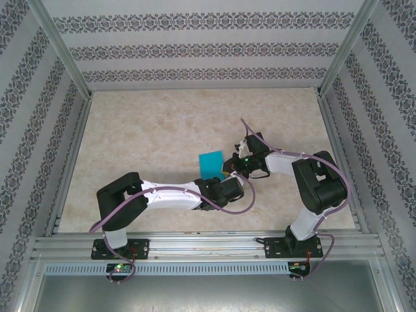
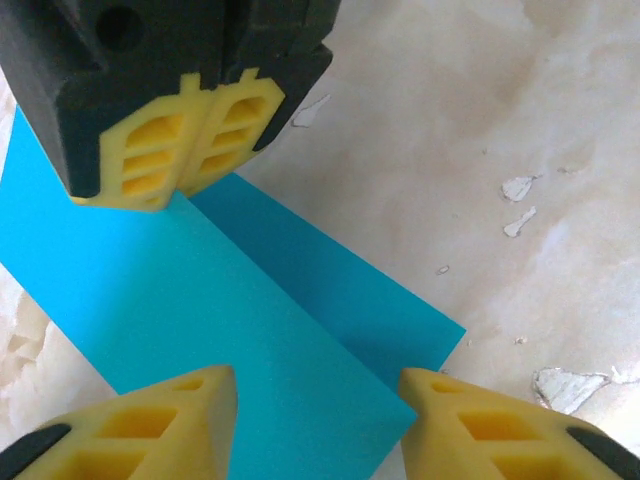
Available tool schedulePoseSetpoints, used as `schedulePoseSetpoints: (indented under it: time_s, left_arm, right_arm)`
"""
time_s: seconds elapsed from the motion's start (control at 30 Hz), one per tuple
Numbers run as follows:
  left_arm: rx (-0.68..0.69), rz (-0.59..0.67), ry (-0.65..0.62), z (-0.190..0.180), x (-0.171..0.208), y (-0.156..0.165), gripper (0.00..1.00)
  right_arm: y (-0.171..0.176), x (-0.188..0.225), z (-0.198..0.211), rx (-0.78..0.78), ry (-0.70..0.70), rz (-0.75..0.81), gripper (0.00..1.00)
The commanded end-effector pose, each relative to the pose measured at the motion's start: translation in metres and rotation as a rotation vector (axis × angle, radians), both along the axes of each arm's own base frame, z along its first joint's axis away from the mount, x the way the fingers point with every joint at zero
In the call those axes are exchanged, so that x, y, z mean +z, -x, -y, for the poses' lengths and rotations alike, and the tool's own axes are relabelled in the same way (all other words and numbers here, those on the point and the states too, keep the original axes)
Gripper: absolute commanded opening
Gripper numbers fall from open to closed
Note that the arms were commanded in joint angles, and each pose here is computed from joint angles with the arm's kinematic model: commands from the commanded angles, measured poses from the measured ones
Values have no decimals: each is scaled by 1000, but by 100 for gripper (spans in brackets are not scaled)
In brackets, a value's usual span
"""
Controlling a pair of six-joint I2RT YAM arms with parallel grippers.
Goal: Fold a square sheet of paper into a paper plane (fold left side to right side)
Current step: Fold the triangle a second time at the center of the table.
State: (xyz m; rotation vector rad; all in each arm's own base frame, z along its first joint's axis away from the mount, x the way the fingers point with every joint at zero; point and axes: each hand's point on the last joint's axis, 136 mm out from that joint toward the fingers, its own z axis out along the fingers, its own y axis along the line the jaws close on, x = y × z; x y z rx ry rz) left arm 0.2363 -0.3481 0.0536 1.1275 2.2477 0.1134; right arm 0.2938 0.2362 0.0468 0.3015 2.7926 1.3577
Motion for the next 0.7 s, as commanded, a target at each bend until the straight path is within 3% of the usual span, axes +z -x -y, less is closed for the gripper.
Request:
schedulePoseSetpoints:
  time_s: [0.0,0.23,0.4,0.67]
  left_arm:
    - [-22,5,14,6,10,4,33]
    - [-3,-24,75,8,16,7,1]
    - [34,-83,166,6,22,9,0]
    - [124,-256,381,-2,31,10,0]
  right_arm:
    - [2,1,0,-6,10,-4,0]
    - [0,5,0,-4,6,8,1]
    - [-7,19,-1,-2,-3,59,10]
    - [-17,50,27,-60,24,225,39]
